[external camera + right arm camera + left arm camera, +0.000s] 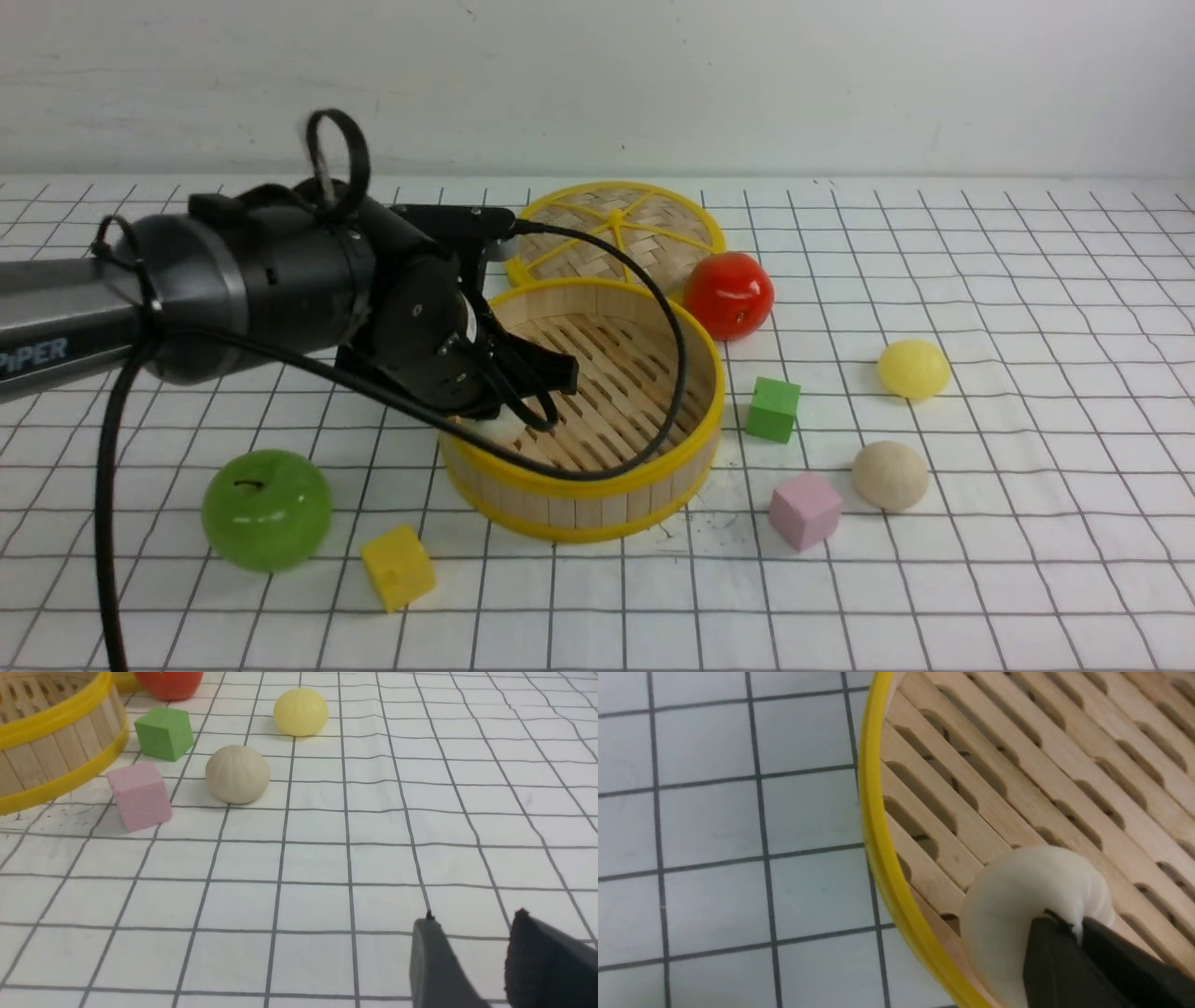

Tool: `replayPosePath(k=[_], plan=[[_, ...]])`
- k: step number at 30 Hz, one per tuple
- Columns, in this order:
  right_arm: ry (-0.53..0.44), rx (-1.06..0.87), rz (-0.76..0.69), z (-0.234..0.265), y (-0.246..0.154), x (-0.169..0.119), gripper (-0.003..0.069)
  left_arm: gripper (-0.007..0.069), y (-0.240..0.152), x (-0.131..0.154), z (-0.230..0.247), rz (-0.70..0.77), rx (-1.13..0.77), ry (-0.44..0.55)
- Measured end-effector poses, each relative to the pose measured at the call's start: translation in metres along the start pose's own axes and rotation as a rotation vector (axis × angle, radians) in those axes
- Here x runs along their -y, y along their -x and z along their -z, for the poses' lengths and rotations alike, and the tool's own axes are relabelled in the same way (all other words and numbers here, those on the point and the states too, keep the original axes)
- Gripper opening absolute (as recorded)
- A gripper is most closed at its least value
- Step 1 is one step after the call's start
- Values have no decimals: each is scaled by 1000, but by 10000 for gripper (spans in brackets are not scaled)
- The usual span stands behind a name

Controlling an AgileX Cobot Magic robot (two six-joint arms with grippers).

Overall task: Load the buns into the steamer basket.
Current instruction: Use the left arm to put the steamed stuffed bun into the steamer, then use the right arm to grab a steamed stuffed bun

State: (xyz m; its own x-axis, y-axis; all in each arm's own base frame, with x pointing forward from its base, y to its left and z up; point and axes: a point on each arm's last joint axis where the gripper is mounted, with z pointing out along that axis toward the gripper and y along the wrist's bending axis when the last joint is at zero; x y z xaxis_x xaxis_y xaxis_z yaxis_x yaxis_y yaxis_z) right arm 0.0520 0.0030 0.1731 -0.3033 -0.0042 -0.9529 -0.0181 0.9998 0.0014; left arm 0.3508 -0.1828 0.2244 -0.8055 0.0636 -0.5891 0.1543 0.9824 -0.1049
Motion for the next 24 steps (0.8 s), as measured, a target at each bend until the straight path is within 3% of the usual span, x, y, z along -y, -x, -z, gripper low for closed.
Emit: replayPosePath(k=[8,14,19,24], plan=[[0,0,0,0,0,0,239,140,-2,0,-9,52,-1,2],[0,0,0,0,0,0,239,292,-1,-1,-3,58,-6,10],[0,0,0,0,0,0,239,313,7,-2,26,75,28,4],[0,0,0,0,0,0,239,307,21,-9,106,105,161,-34]])
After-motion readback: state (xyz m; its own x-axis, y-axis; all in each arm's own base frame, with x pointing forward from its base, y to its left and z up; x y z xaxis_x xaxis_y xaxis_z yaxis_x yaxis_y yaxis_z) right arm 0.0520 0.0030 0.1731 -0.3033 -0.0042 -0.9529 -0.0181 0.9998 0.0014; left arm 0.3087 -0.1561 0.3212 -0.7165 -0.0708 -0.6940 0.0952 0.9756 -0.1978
